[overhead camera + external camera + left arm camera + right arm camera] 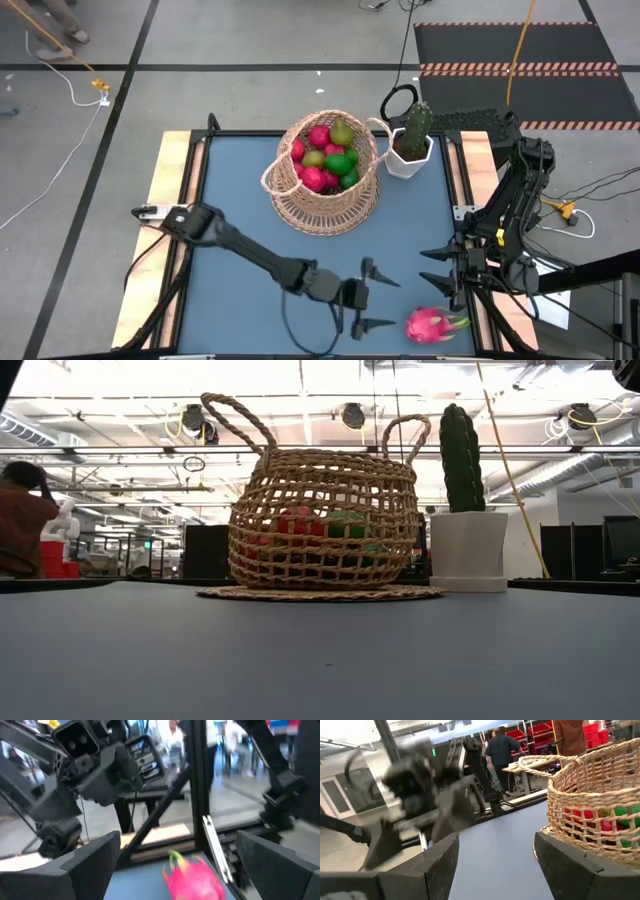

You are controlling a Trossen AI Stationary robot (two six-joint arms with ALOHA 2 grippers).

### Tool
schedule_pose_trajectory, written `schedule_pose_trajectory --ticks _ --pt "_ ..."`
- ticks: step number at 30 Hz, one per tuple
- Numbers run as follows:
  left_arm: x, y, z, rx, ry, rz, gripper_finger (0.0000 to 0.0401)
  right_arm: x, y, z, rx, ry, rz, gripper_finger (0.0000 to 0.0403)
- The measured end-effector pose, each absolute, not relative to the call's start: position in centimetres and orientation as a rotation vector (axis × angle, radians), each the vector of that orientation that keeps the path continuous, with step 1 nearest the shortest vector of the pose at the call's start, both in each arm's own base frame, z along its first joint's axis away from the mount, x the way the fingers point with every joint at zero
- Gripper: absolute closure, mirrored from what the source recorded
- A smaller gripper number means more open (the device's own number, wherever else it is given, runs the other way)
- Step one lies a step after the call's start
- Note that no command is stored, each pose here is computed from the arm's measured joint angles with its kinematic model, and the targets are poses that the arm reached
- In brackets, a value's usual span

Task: Build produce basket
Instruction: Put the pink dragon fruit into the brown basket

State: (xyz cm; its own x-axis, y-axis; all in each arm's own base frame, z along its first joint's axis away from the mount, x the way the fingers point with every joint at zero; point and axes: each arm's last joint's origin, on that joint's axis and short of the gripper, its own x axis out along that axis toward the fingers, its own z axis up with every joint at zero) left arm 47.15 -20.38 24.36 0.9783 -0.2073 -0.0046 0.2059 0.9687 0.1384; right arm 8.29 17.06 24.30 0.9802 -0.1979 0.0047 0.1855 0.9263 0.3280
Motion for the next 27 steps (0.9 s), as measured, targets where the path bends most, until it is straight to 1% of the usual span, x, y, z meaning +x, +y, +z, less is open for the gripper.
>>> schedule_pose_trajectory --ticks 3,6,9,13,16,19,23,25,27 --pt "49.0 -20.8 20.2 0.119 -0.024 -0.196 0.0009 8.3 17.1 24.3 0.354 -0.040 -0.197 0.0149" --pt "51.2 -20.9 15.9 0.085 0.031 -0.193 0.0009 8.3 17.1 24.3 0.376 -0.042 -0.196 0.0149" --pt "52.9 -21.3 13.0 0.097 0.041 -0.257 0.0009 8.3 17.1 24.1 0.377 -0.040 -0.197 0.0149" --pt "54.5 -22.7 11.0 0.142 -0.007 -0.418 0.0009 8.4 17.2 23.7 0.360 -0.034 -0.199 0.0149" --pt "55.2 -23.8 9.3 0.186 0.026 -0.456 0.0009 8.5 17.2 23.4 0.362 -0.032 -0.206 0.0149" --pt "56.1 -23.8 8.7 0.210 -0.004 -0.419 0.0009 8.7 17.3 23.3 0.372 -0.033 -0.210 0.0149" --pt "56.8 -22.5 7.1 0.125 -0.039 -0.300 0.0009 8.7 17.3 23.3 0.374 -0.033 -0.211 0.0149" --pt "57.0 -21.7 6.5 0.076 -0.019 -0.287 0.0009 8.7 17.3 23.2 0.371 -0.033 -0.211 0.0149" --pt "57.3 -21.3 6.7 0.052 -0.022 -0.315 0.0009 8.7 17.3 23.2 0.370 -0.032 -0.211 0.0149"
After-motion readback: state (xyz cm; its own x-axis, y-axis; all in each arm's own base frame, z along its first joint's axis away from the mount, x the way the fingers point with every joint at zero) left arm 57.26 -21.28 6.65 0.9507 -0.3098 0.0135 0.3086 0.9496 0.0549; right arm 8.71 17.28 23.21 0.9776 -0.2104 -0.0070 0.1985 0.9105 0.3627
